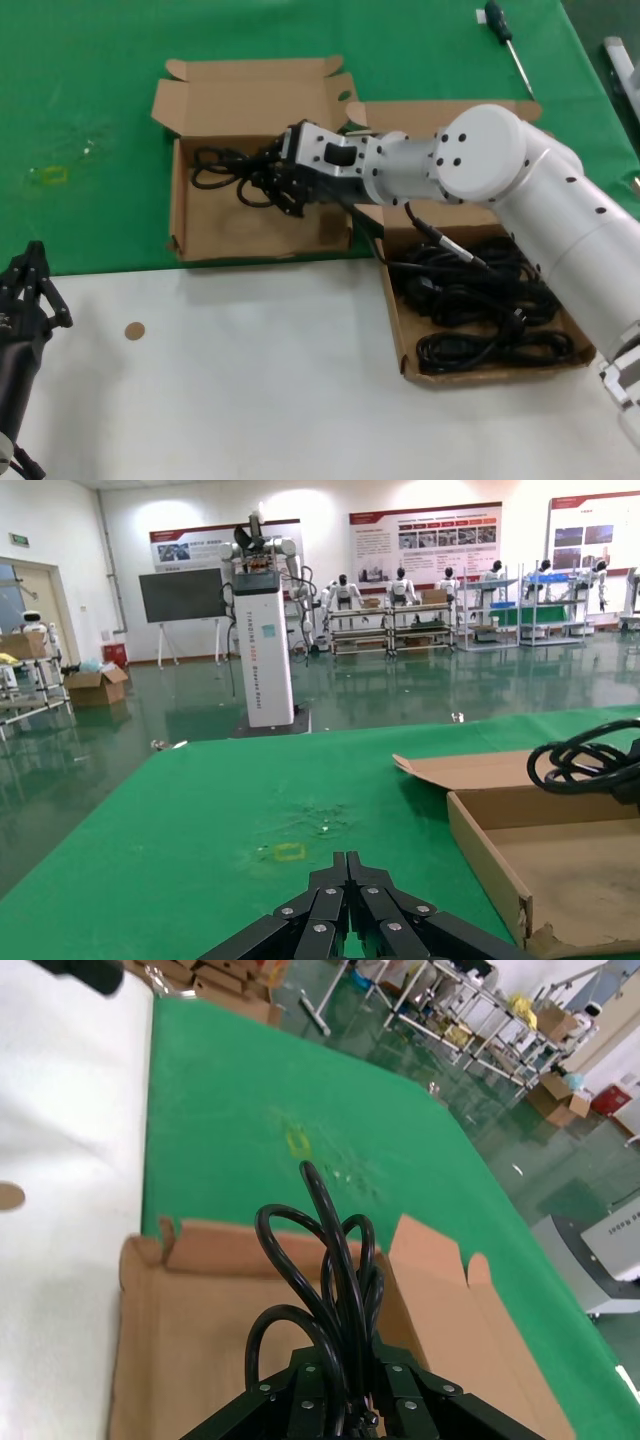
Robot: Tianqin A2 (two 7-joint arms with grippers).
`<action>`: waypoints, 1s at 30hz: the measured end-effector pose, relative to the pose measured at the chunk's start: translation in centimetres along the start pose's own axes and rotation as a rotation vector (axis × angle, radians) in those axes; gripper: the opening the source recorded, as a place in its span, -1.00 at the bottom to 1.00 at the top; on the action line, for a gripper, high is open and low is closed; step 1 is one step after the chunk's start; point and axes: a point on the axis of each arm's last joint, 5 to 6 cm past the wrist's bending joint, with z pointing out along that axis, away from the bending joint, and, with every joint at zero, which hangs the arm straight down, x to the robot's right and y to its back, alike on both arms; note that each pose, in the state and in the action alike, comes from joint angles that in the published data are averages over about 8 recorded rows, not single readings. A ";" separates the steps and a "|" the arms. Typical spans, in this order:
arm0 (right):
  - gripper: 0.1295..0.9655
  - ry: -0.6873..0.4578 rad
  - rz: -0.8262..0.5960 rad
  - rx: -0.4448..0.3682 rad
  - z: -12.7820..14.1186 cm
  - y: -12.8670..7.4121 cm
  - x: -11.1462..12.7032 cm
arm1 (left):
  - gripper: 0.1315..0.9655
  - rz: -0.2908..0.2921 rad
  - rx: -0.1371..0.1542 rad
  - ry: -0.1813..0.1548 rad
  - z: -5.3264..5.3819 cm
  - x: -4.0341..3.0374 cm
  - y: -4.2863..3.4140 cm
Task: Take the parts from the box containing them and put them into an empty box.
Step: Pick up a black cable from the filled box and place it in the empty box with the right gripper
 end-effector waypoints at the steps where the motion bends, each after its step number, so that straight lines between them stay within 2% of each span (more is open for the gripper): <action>1: -0.81 0.001 0.000 -0.004 0.1 0.2 0.0 | -0.95 0.000 0.000 0.000 0.0 0.00 0.00; 16: -0.81 0.022 -0.010 -0.026 1.2 1.4 0.6 | -0.95 0.000 0.000 0.000 0.0 0.00 0.00; 25: -0.71 0.029 -0.008 -0.013 1.3 1.3 1.0 | -0.95 0.000 0.000 0.000 0.0 0.00 0.00; 30: -0.54 0.029 -0.005 -0.002 1.1 1.2 0.9 | -0.95 0.000 0.000 0.000 0.0 0.00 0.00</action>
